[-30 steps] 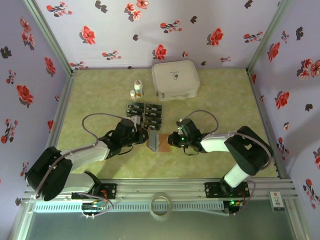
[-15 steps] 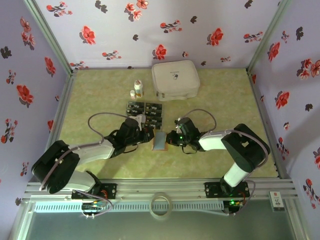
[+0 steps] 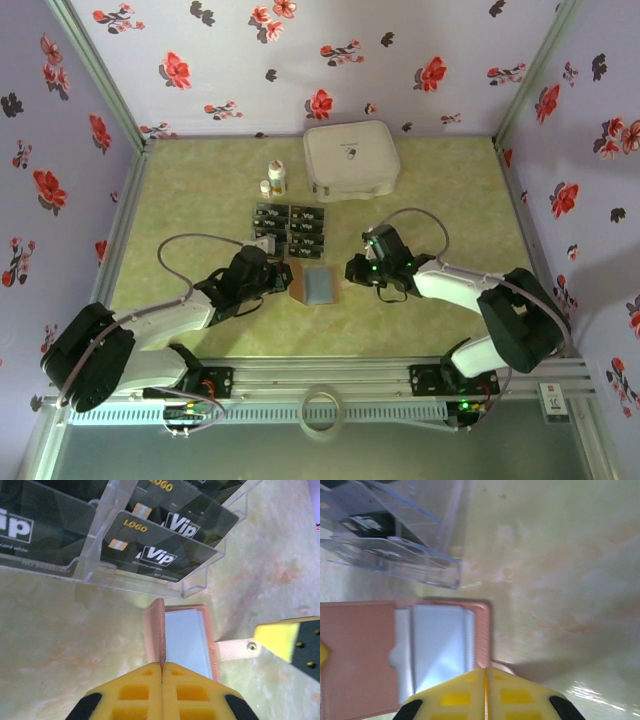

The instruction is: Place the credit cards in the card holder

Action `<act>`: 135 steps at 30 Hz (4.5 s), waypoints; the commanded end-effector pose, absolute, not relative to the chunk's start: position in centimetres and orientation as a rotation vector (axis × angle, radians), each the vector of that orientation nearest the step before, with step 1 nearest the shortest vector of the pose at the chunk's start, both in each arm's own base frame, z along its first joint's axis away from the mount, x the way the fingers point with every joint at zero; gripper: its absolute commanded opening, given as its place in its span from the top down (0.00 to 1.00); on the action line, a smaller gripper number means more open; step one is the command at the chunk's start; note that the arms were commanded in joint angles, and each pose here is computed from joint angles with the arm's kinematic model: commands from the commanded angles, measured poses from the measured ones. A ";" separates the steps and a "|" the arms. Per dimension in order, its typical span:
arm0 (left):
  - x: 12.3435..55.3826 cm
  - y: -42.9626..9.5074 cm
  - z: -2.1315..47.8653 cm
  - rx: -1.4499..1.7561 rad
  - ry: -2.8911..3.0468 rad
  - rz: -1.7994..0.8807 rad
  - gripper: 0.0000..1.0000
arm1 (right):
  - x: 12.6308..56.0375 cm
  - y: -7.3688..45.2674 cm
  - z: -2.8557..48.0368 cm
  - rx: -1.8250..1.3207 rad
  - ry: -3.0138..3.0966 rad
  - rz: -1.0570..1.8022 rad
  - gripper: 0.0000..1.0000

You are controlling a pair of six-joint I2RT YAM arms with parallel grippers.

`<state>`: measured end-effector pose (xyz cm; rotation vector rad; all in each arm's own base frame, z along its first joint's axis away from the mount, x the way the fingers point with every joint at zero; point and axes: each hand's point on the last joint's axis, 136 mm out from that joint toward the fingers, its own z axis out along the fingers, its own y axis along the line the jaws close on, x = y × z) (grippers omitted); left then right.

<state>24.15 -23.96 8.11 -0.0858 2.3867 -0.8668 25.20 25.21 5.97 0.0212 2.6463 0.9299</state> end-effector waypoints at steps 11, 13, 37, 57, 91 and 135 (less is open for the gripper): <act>23.7 -22.3 6.6 -0.062 2.424 -0.745 1.00 | 24.0 31.5 5.7 -0.162 2.680 0.968 0.92; 23.7 -21.8 6.5 -0.057 2.437 -0.708 0.91 | 24.0 31.1 4.7 -0.148 2.696 0.945 0.93; 23.3 -18.2 1.3 0.118 2.727 -0.103 0.42 | 22.7 29.1 1.6 -0.073 2.746 0.878 0.93; 27.2 -18.1 11.2 0.030 2.493 -0.277 0.19 | 24.7 31.2 8.5 -0.173 2.632 0.943 0.76; 23.2 -24.5 6.5 0.200 2.609 -0.378 0.57 | 25.4 30.2 4.7 -0.216 2.708 0.798 0.75; 22.6 -24.1 4.9 0.265 2.421 -0.506 0.33 | 24.8 32.5 3.1 -0.184 2.750 0.939 0.79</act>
